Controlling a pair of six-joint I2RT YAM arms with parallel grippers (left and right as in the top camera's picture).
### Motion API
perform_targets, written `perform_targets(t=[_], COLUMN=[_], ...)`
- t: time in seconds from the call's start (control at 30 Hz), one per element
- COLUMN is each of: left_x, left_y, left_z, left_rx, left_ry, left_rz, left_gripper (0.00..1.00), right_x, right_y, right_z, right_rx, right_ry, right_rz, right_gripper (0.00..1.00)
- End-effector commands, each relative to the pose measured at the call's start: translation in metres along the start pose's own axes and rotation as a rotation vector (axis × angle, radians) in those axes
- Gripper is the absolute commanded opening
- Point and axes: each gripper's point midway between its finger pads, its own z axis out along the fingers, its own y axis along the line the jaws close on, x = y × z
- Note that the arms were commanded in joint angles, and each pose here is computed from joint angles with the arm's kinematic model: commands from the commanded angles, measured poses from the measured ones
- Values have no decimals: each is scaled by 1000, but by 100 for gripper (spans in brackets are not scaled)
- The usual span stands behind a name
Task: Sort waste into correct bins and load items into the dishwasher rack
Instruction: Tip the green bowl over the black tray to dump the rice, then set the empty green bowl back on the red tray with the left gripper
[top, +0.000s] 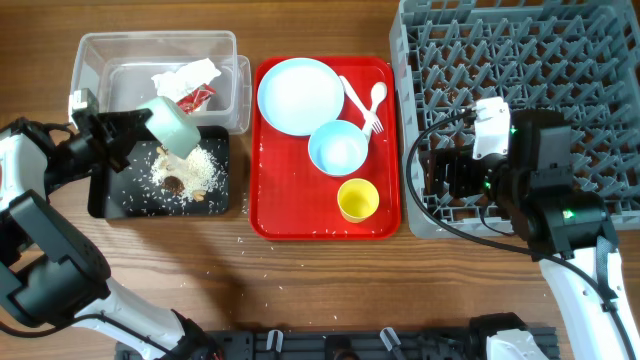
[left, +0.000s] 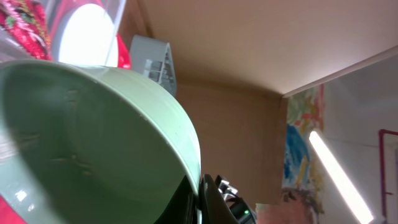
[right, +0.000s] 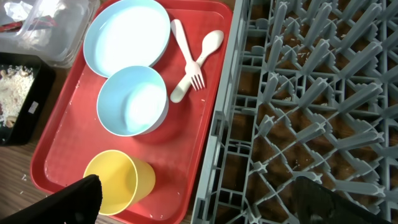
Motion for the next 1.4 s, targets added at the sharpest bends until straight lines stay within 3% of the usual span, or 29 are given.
perform_targets(t=[0.0, 0.3, 0.37, 0.4, 0.43, 0.57, 0.73, 0.83, 0.97, 1.07, 1.37], left_x=[-1, 3, 1, -6, -7, 0, 23, 55, 83, 101, 143], left_y=[-6, -7, 4, 25, 37, 16, -12, -10, 24, 49, 113], left_z=[-2, 0, 0, -3, -5, -2, 14, 41, 77, 106, 161], left_rx=[60, 54, -28, -149, -217, -112, -124, -320, -691, -888, -1222], left_ry=[-6, -1, 1, -9, -18, -7, 36, 111, 161, 197, 261], left_rz=[-50, -82, 3, 16, -46, -102, 24, 175, 303, 396, 598], left_gripper=[4, 4, 4, 4, 4, 4, 4, 4, 4, 4, 4], right_x=[-9, -9, -9, -9, -9, -9, -9, -10, -11, -11, -11], right_y=[5, 4, 4, 5, 5, 4, 5, 5, 5, 5, 5], right_z=[-4, -4, -4, -4, -4, -4, -4, -4, -4, -4, -4], right_rx=[-18, -18, -18, -18, -18, -18, -18, -18, -19, -19, -19], right_ry=[-25, -23, -21, -22, -25, -23, -22, -26, -32, -31, -31], right_rz=[1, 1, 1, 1, 1, 1, 1, 0, -1, -1, -1], right_gripper=[100, 100, 100, 100, 100, 100, 100, 100, 100, 100, 100])
